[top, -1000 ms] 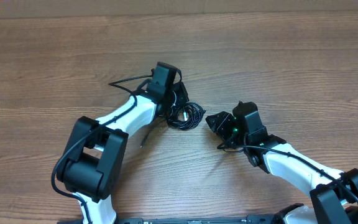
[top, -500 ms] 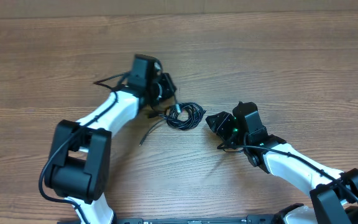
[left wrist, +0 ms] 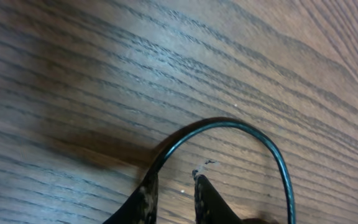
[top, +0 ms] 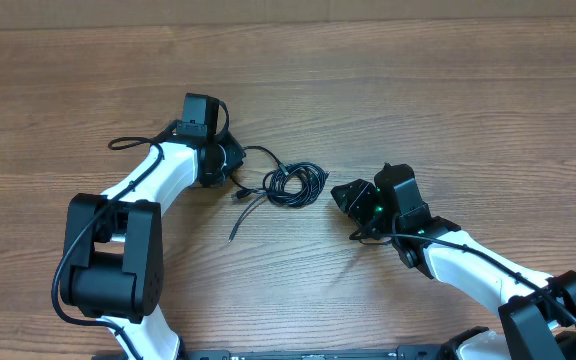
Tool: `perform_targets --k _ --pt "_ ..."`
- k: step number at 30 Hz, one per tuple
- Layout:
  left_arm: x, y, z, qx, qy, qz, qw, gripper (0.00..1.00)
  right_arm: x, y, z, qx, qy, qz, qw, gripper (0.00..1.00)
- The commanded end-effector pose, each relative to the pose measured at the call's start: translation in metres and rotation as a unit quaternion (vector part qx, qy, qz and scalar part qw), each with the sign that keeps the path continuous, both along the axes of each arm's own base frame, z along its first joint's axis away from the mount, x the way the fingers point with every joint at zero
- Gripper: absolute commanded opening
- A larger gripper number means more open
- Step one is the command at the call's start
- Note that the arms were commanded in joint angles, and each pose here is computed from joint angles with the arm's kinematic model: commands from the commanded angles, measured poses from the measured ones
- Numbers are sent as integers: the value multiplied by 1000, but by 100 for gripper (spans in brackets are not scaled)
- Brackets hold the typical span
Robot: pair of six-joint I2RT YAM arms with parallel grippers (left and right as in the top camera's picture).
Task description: Untangle cables
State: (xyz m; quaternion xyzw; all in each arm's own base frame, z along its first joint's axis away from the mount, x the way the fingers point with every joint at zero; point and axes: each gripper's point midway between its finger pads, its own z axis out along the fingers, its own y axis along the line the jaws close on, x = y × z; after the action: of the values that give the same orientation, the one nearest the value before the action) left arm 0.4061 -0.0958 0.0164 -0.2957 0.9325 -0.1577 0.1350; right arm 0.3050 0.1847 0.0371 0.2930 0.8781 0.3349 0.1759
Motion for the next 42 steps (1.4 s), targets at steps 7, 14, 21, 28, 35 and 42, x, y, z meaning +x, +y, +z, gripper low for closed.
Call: perform_targets --k 7,14,21,28,35,42 --pt "18 -33 32 -42 -90 -155 983 34 4 2 3 -1 -7 1 1000 52" --pt "28 -20 43 39 -115 -225 967 32 4 2 3 -1 -7 1 1000 52" --pt "25 -4 29 165 -110 -328 924 26 4 2 3 -1 -7 1 1000 51" --pt "26 -8 13 172 -103 -343 918 41 4 2 3 -1 -7 1 1000 51" --pt "23 -1 -21 186 -68 -343 918 47 4 2 3 -1 -7 1 1000 52" --pt "9 64 -50 315 34 -251 914 39 4 2 3 -1 -7 1 1000 51"
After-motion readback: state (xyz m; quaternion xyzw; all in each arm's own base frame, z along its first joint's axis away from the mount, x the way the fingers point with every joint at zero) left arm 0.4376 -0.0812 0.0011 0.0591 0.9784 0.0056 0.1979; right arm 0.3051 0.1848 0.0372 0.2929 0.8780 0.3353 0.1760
